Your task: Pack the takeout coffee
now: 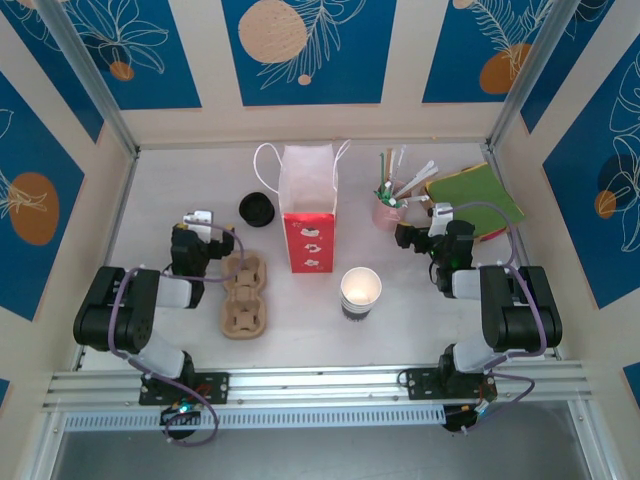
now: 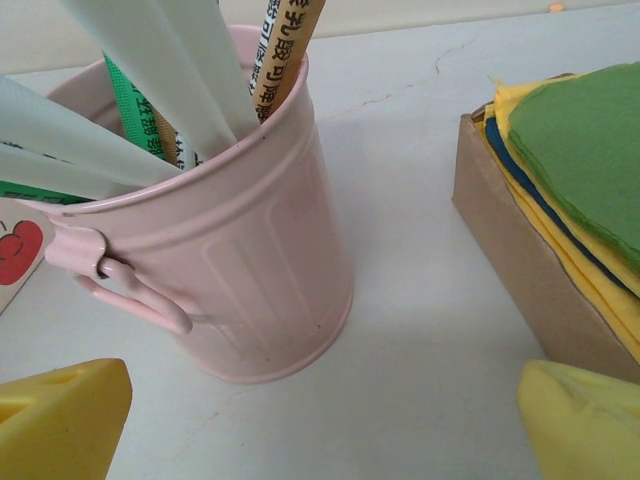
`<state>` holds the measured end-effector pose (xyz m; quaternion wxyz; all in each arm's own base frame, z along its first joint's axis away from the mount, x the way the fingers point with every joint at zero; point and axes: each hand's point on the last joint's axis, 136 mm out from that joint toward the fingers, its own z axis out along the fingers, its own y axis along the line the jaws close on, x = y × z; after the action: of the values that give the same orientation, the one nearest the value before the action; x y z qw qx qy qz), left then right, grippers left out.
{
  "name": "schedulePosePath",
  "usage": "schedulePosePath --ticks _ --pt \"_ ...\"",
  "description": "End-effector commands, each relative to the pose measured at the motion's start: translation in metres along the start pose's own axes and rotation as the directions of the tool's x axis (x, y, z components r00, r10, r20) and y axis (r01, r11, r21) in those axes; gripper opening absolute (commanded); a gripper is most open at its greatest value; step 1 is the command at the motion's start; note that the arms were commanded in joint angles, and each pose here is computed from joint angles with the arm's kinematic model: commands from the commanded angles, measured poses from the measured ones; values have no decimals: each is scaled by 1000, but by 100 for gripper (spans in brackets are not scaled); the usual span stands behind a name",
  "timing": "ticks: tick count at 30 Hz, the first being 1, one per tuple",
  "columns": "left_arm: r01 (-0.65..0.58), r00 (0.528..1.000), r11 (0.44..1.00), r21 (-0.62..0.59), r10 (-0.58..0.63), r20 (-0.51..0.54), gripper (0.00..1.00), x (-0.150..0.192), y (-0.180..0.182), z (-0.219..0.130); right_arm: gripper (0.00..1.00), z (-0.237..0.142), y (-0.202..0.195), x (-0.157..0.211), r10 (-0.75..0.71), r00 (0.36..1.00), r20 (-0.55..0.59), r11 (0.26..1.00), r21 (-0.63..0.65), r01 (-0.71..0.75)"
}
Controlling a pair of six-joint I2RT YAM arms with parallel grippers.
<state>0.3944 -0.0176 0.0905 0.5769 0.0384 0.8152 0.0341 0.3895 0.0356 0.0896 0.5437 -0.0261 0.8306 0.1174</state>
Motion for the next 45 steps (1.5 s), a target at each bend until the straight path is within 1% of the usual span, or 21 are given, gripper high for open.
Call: schedulePosePath --ticks 1,3,5,7,8,10,11,13,15,16,17,20,23,25,28,32,34,38,41,43,45 --pt "29 1000 999 -16 -29 -7 100 -13 7 -2 99 -9 4 -18 -46 997 55 999 27 45" --pt "39 998 997 -61 -42 -42 100 -23 17 -5 99 -18 6 -24 -41 998 53 998 41 39" --pt "67 996 989 -132 -75 -56 100 -40 31 -13 99 -27 3 -30 4 1000 29 998 70 -6" --pt "130 984 968 -214 -152 -90 100 -59 46 -24 99 -40 1 -37 49 998 25 994 96 -51" --pt "152 975 960 -234 -185 -125 100 -63 49 -29 99 -46 -1 -41 72 997 35 991 108 -75" --pt "224 942 934 -279 -280 -182 100 -78 54 -41 99 -63 -13 -48 191 979 67 964 173 -200" --pt "240 927 929 -283 -306 -217 100 -83 53 -46 99 -72 -18 -51 259 962 85 941 201 -271" --pt "306 884 909 -282 -381 -271 100 -97 48 -56 99 -92 -26 -58 389 915 106 886 231 -403" --pt "359 846 895 -266 -432 -312 100 -105 41 -62 99 -111 -30 -64 477 868 138 829 258 -496" --pt "385 835 892 -238 -446 -322 100 -111 35 -65 99 -122 -35 -62 537 827 168 772 297 -562" --pt "408 826 888 -214 -459 -329 100 -114 30 -67 99 -129 -39 -63 563 802 198 741 308 -597" --pt "493 793 861 -125 -504 -342 100 -123 12 -75 99 -138 -26 -74 568 802 186 768 230 -598" --pt "558 752 827 -69 -540 -378 100 -127 -3 -84 99 -143 -15 -80 589 795 143 769 201 -606" --pt "587 741 809 8 -534 -407 100 -131 -19 -91 99 -145 -3 -86 596 797 95 779 171 -603" --pt "595 737 802 52 -519 -433 100 -127 -29 -101 99 -147 10 -89 599 800 37 786 165 -596" --pt "554 749 829 80 -455 -481 100 -111 -41 -114 99 -149 29 -89 592 803 -68 799 179 -574" --pt "529 755 843 94 -416 -507 100 -101 -48 -121 99 -151 44 -88 565 811 -153 822 182 -539" --pt "438 793 876 200 -272 -544 100 -87 -76 -134 99 -159 76 -83 465 832 -303 885 178 -430" --pt "372 807 890 265 -169 -565 99 -75 -100 -143 99 -170 93 -79 424 826 -370 905 190 -379" --pt "351 811 878 325 -112 -574 96 -70 -121 -150 99 -177 105 -76 413 815 -406 911 191 -366" --pt "334 821 853 400 -54 -568 93 -68 -146 -160 99 -182 118 -73 393 805 -444 919 170 -355"
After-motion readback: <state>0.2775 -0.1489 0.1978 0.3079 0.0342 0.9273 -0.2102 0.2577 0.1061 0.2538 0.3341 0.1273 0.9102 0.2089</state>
